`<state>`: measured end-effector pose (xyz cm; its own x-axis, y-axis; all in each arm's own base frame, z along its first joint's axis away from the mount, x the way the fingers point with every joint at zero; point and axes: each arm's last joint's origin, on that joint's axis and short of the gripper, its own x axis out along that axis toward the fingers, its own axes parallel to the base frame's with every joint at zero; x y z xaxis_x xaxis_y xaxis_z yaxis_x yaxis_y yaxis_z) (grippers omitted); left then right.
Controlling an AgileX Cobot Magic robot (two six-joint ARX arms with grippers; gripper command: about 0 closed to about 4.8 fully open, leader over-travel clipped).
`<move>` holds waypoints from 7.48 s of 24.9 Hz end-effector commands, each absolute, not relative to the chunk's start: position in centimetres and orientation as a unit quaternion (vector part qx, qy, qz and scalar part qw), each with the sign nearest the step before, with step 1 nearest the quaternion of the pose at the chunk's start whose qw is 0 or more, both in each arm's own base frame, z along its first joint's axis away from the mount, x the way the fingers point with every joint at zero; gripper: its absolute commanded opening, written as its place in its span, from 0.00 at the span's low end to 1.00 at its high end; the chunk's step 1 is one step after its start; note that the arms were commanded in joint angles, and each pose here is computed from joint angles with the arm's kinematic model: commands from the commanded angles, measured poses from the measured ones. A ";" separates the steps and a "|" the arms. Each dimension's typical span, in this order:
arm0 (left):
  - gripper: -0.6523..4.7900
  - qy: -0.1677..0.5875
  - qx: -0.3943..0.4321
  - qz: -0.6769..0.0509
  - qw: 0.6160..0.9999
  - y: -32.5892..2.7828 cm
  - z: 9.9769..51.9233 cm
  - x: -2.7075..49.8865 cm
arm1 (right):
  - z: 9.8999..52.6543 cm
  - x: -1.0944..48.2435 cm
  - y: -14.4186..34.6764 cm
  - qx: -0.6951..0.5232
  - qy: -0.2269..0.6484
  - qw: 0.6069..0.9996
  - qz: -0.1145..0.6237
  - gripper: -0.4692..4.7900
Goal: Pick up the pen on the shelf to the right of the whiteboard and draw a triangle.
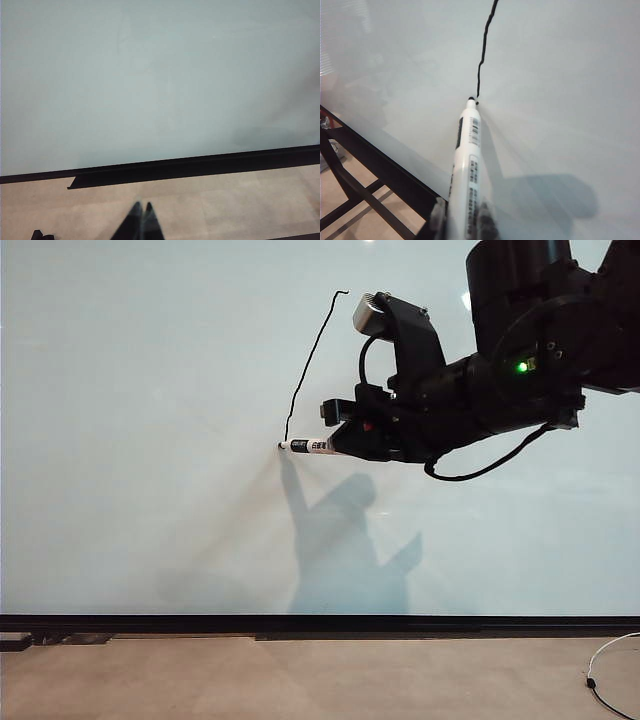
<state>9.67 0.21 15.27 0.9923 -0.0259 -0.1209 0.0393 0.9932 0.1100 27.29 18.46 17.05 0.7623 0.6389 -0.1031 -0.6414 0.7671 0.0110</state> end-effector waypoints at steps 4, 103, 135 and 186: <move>0.11 0.055 0.057 -0.016 0.997 0.2 15.4 9.7 | 17.8 27.6 18.3 -0.008 0.025 0.952 0.306 0.08; 0.11 0.055 0.057 -0.016 0.997 0.2 15.4 9.7 | 19.7 23.9 8.7 -0.090 -0.009 0.986 0.140 0.08; 0.11 0.055 0.057 -0.016 0.997 0.2 15.4 9.7 | 20.8 23.3 9.4 -0.102 -0.044 0.981 0.159 0.08; 0.11 0.055 0.057 -0.016 0.997 0.2 15.4 9.7 | 25.4 23.3 11.7 -0.104 -0.129 0.965 0.205 0.08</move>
